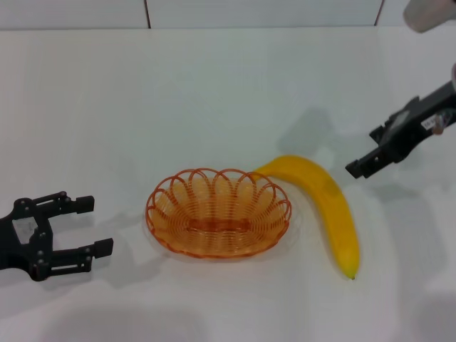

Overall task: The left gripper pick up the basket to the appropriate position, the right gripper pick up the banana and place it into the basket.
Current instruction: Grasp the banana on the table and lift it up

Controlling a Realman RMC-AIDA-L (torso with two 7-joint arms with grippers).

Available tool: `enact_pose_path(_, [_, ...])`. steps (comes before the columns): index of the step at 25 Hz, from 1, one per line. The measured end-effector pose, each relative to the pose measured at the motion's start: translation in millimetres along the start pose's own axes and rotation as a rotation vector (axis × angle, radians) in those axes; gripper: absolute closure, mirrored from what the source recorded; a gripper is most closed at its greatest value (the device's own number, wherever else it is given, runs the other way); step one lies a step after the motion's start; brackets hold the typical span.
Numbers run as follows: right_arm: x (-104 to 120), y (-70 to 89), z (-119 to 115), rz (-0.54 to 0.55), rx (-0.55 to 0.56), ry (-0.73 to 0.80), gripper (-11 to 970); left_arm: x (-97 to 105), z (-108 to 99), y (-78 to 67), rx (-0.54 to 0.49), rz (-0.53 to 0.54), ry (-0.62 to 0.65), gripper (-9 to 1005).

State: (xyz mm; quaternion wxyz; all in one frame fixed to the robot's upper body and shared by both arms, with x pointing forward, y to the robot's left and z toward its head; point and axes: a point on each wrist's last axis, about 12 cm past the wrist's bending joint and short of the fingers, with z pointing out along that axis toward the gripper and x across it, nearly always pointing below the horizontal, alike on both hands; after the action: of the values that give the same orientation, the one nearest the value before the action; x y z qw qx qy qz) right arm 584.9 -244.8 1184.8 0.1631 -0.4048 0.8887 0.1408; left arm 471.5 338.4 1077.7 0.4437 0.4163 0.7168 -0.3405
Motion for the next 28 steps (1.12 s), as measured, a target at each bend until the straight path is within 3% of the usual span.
enact_pose_path(28, [4, 4.0, 40, 0.079, -0.113, -0.012, 82, 3, 6, 0.4, 0.028, -0.016, 0.019, 166])
